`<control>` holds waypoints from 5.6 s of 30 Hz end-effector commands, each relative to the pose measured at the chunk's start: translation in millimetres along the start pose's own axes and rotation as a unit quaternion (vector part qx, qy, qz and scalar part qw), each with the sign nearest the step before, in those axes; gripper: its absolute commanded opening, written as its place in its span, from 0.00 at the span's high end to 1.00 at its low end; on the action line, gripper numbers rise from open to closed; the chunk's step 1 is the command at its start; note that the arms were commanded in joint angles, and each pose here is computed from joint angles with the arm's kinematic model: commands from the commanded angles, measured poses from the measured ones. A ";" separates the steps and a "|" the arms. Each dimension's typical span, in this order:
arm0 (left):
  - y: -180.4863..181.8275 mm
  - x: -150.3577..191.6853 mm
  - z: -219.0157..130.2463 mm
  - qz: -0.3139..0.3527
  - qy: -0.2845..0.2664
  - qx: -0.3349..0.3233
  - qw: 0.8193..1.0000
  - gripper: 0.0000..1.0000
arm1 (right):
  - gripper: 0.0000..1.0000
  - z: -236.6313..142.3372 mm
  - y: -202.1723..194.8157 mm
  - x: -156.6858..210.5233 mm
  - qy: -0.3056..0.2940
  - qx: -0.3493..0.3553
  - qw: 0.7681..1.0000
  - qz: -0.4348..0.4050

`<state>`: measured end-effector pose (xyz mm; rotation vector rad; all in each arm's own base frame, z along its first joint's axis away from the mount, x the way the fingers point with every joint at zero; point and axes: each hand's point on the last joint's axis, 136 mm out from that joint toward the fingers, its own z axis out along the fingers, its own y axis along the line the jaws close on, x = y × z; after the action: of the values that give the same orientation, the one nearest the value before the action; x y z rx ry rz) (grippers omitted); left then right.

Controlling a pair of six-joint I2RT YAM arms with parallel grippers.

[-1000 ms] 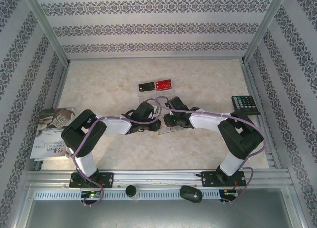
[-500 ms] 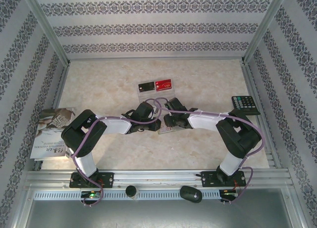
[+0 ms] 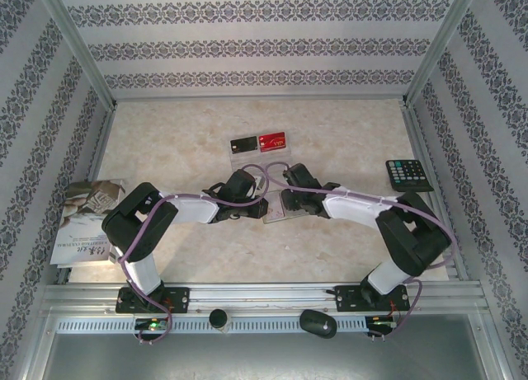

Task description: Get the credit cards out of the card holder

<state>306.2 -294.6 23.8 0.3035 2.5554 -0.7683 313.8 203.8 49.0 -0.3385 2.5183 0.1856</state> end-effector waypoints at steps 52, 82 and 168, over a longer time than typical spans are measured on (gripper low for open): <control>33.8 45.0 5.8 -0.015 0.077 -0.040 0.996 0.84 | 0.55 39.7 7.8 41.0 0.113 -0.005 0.994 -0.013; 42.7 53.9 8.0 -0.028 0.085 -0.041 0.995 0.85 | 0.83 -24.8 45.6 6.2 0.037 -0.189 0.979 0.068; 48.0 57.3 10.0 -0.032 0.095 -0.038 0.994 0.87 | 0.88 29.5 46.2 13.0 0.103 -0.272 0.919 0.264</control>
<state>306.2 -291.0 21.1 0.2960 2.5521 -0.8560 324.2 245.9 28.0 0.1904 2.6253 1.0941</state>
